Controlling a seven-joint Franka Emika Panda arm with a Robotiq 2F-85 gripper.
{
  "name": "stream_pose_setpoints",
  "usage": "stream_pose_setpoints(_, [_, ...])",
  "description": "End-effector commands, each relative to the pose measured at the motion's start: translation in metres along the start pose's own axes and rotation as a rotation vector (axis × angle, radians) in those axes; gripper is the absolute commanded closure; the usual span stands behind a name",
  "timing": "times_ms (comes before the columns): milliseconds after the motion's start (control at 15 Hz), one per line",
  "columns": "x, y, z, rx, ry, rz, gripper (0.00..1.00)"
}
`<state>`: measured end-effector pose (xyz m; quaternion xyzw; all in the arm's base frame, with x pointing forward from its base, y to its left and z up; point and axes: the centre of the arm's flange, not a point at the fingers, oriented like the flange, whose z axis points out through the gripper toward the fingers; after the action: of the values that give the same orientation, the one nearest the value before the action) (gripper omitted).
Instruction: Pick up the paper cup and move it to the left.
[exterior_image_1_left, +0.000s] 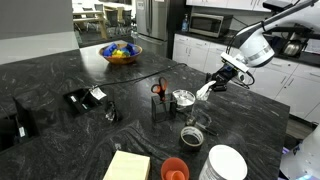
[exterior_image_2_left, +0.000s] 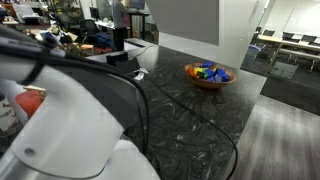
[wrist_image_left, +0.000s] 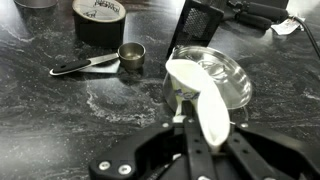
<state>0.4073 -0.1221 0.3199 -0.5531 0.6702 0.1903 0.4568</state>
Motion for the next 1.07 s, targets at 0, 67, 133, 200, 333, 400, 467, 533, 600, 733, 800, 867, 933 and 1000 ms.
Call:
stream_pose_setpoints(0, [0.005,0.014,0.005,0.04,-0.036,0.017,0.99])
stream_pose_setpoints(67, [0.008,0.018,0.006,0.041,-0.039,0.03,0.99])
stream_pose_setpoints(133, [0.009,0.021,0.006,0.042,-0.039,0.036,0.99])
stream_pose_setpoints(200, [0.011,0.024,0.005,0.044,-0.041,0.042,0.99])
stream_pose_setpoints(333, [0.014,0.026,0.003,0.048,-0.037,0.05,0.99])
stream_pose_setpoints(400, [0.015,0.027,0.003,0.054,-0.035,0.05,0.99])
stream_pose_setpoints(467, [0.016,0.028,0.003,0.059,-0.04,0.05,0.99])
stream_pose_setpoints(533, [0.018,0.029,0.003,0.065,-0.049,0.05,0.99])
stream_pose_setpoints(600, [0.019,0.03,0.004,0.071,-0.055,0.051,0.99])
stream_pose_setpoints(733, [0.02,0.032,0.004,0.078,-0.06,0.049,0.89])
stream_pose_setpoints(800, [0.02,0.033,0.005,0.078,-0.06,0.048,0.77])
stream_pose_setpoints(867, [0.02,0.034,0.005,0.075,-0.057,0.049,0.65])
stream_pose_setpoints(933, [0.021,0.035,0.006,0.064,-0.043,0.061,0.59])
stream_pose_setpoints(1000, [0.021,0.036,0.006,0.058,-0.036,0.071,0.5])
